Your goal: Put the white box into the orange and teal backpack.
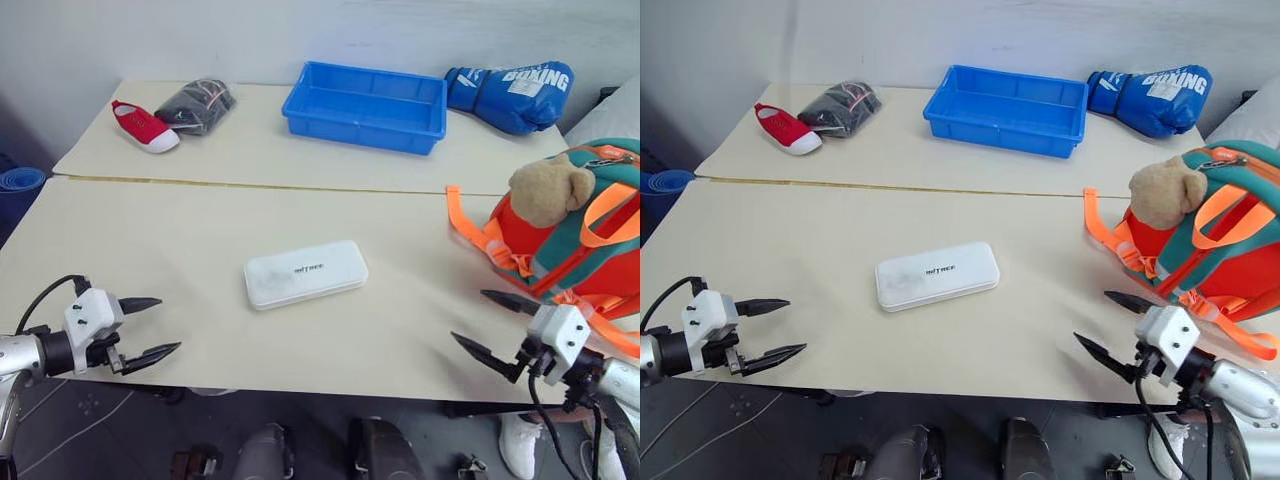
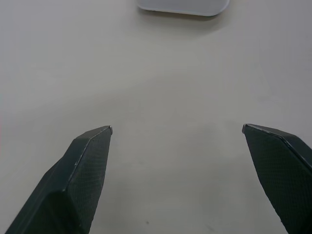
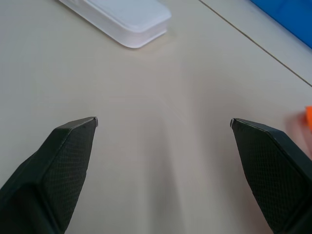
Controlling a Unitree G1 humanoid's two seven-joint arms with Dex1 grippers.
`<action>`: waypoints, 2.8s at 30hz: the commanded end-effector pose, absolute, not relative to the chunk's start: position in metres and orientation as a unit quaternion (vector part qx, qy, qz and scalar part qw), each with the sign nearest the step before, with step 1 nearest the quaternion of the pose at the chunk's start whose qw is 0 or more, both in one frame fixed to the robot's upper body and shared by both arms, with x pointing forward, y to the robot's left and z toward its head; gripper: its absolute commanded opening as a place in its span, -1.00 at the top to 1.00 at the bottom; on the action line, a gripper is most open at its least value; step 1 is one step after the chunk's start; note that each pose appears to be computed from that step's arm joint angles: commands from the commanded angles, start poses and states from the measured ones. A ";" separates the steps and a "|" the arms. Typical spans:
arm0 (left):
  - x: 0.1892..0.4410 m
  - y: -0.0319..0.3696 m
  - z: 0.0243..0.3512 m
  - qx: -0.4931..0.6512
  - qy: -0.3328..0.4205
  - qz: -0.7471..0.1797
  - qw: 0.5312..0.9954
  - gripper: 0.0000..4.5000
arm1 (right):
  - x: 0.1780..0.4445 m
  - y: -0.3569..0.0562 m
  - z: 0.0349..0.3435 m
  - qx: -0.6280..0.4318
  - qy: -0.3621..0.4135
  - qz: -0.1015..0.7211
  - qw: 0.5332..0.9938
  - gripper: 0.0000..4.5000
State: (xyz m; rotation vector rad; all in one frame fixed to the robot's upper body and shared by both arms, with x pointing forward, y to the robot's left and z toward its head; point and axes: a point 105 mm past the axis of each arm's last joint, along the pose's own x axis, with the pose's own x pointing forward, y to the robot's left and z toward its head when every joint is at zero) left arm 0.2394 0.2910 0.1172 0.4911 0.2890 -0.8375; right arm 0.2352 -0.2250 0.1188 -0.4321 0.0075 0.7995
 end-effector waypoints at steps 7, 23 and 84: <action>0.240 0.278 0.129 0.201 0.137 -0.413 0.878 -1.00 | 0.257 -0.218 0.135 -0.186 0.003 0.358 0.915 -0.99; 0.292 0.222 0.132 0.192 0.103 -0.366 0.905 0.98 | 0.355 -0.148 0.125 -0.263 0.016 0.359 0.895 1.00; 0.304 0.178 0.129 -0.243 0.462 -0.397 0.755 -0.99 | 0.282 -0.163 0.102 -0.259 0.095 0.493 0.825 1.00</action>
